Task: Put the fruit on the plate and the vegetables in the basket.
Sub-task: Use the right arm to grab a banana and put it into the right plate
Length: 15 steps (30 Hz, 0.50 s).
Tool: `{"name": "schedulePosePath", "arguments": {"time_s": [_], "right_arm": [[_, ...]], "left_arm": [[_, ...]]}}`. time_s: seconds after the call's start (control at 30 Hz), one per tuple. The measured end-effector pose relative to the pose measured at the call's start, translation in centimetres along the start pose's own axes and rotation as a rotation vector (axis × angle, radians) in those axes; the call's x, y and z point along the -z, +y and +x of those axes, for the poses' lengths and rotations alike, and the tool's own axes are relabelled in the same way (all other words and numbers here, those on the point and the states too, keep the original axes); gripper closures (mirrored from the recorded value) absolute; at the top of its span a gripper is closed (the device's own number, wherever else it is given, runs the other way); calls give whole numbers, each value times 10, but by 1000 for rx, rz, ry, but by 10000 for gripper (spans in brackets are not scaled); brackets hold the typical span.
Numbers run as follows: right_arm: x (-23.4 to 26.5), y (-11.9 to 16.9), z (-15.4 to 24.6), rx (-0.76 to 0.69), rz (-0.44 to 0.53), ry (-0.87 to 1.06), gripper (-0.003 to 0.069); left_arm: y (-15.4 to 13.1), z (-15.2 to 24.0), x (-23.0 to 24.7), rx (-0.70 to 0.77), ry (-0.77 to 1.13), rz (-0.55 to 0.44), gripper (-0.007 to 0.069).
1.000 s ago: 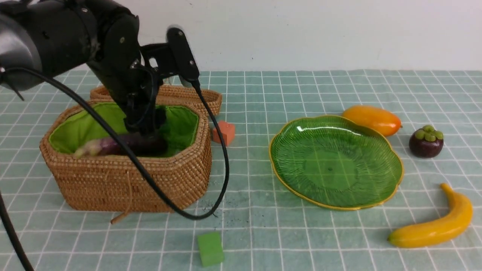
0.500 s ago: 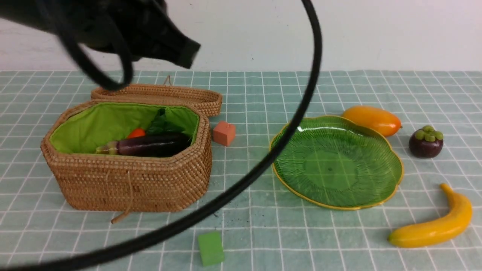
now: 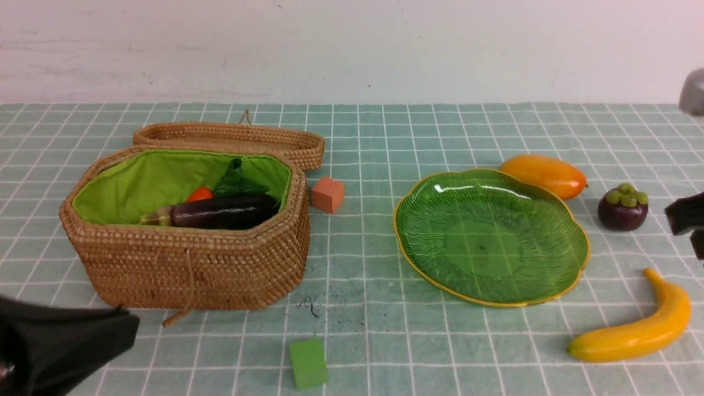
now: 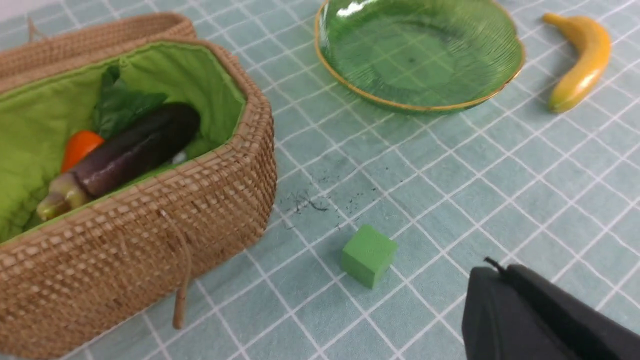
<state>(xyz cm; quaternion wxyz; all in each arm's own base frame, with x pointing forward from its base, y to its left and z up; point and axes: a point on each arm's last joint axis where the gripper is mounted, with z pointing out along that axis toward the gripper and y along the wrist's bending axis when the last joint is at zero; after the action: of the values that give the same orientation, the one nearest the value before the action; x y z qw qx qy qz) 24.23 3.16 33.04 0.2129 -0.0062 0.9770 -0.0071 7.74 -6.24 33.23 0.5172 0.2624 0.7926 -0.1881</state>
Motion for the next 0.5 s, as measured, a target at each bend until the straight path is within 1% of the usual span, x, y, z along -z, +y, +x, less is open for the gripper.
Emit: {"name": "schedulePosePath", "arguments": {"time_s": [0.03, 0.07, 0.13, 0.2, 0.23, 0.27, 0.3, 0.37, 0.43, 0.47, 0.5], "right_arm": [[-3, -1, -1, -12, 3, 3, 522], [-35, -16, 0, -100, 18, 71, 520], [-61, -32, 2, -205, 12, 107, 515], [-76, -46, 2, -301, -5, 114, 503], [-77, -47, 2, -313, -8, 114, 501], [-89, -58, 0, -412, -35, 105, 475], [-92, -61, 0, -429, -35, 108, 466], [-110, -74, -3, -544, -68, 103, 391], [-125, -78, -5, -562, -80, 111, 330], [-127, -79, -5, -564, -81, 111, 324], [-140, -80, -6, -555, -86, 116, 278]], "left_arm": [[0, 1, 1, 0, -7, 2, 638], [0, 10, 9, 4, -62, 16, 638], [0, 17, 16, 7, -110, 23, 638], [1, 21, 20, 10, -131, 25, 638], [1, 21, 21, 10, -134, 25, 638], [1, 23, 22, 12, -141, 27, 638], [1, 23, 22, 13, -142, 28, 638], [1, 24, 22, 16, -141, 30, 638], [1, 24, 23, 16, -142, 30, 638], [1, 24, 23, 16, -142, 30, 638], [1, 24, 23, 12, -144, 28, 638]]}}
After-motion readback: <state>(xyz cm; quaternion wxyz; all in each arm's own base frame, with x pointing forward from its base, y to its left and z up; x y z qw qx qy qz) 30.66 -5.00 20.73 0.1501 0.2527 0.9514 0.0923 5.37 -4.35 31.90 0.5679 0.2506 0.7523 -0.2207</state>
